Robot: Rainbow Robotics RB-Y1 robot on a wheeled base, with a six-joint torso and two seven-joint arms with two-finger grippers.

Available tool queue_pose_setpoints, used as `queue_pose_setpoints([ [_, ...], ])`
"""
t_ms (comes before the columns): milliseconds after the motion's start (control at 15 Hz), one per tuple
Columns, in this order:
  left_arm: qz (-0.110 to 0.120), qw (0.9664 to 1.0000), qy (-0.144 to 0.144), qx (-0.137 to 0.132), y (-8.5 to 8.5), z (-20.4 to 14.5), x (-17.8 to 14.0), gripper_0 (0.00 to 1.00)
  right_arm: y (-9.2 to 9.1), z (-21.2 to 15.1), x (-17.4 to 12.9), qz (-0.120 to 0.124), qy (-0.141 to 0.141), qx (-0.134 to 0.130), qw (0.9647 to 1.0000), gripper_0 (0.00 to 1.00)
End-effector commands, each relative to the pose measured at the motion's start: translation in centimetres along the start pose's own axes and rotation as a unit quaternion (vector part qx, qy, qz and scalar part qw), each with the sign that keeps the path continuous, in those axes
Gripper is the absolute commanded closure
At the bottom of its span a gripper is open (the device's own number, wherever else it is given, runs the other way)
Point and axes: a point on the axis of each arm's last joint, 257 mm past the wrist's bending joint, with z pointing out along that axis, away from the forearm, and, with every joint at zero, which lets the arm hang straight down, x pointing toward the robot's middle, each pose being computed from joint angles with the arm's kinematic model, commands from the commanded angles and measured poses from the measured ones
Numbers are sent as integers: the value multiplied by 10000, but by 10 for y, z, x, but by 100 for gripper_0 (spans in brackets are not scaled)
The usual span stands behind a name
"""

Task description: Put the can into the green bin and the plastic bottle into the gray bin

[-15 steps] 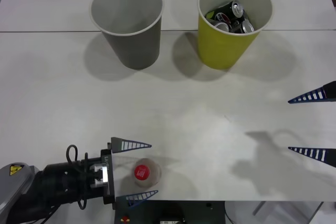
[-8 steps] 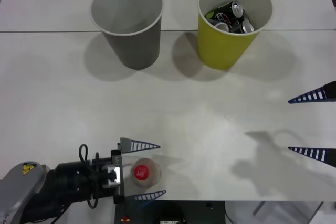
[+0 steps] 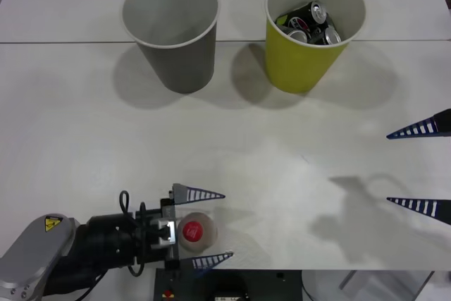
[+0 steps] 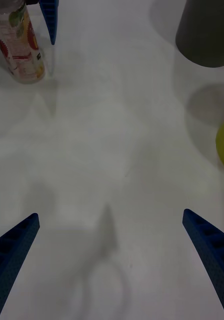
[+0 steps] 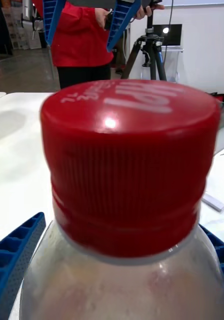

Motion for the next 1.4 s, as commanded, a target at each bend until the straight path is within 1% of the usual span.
queue_pose_setpoints([
  [67, -201, 9998, -21, 34, -1, 2, -2, 100, 0, 0, 0, 0, 0, 0, 10000, 0],
  [133, -218, 9997, -25, 70, -1, 3, -2, 100, 0, 0, 0, 0, 0, 0, 10000, 0],
  [533, -205, 9998, -19, 57, 3, 2, -3, 100, 0, 0, 0, 0, 0, 0, 10000, 0],
  [733, -172, 9998, 32, 48, 11, -3, -3, 100, 0, 0, 0, 0, 0, 0, 10000, 0],
  [867, -178, 9998, 93, 35, 21, -10, -2, 100, 0, 0, 0, 0, 0, 0, 10000, 0],
  [1133, -537, 9984, 195, -59, 47, -26, -14, 100, 0, 0, 0, 0, 0, 0, 10000, 0],
  [1200, -603, 9978, 281, -75, 52, -30, -15, 100, 0, 0, 0, 0, 0, 0, 10000, 0],
  [1333, -729, 9951, 659, -127, 63, -40, -12, 100, 0, 0, 0, 0, 0, 0, 10000, 0],
  [1400, -813, 9931, 832, -165, 67, -46, -10, 100, 0, 0, 0, 0, 0, 0, 10000, 0],
])
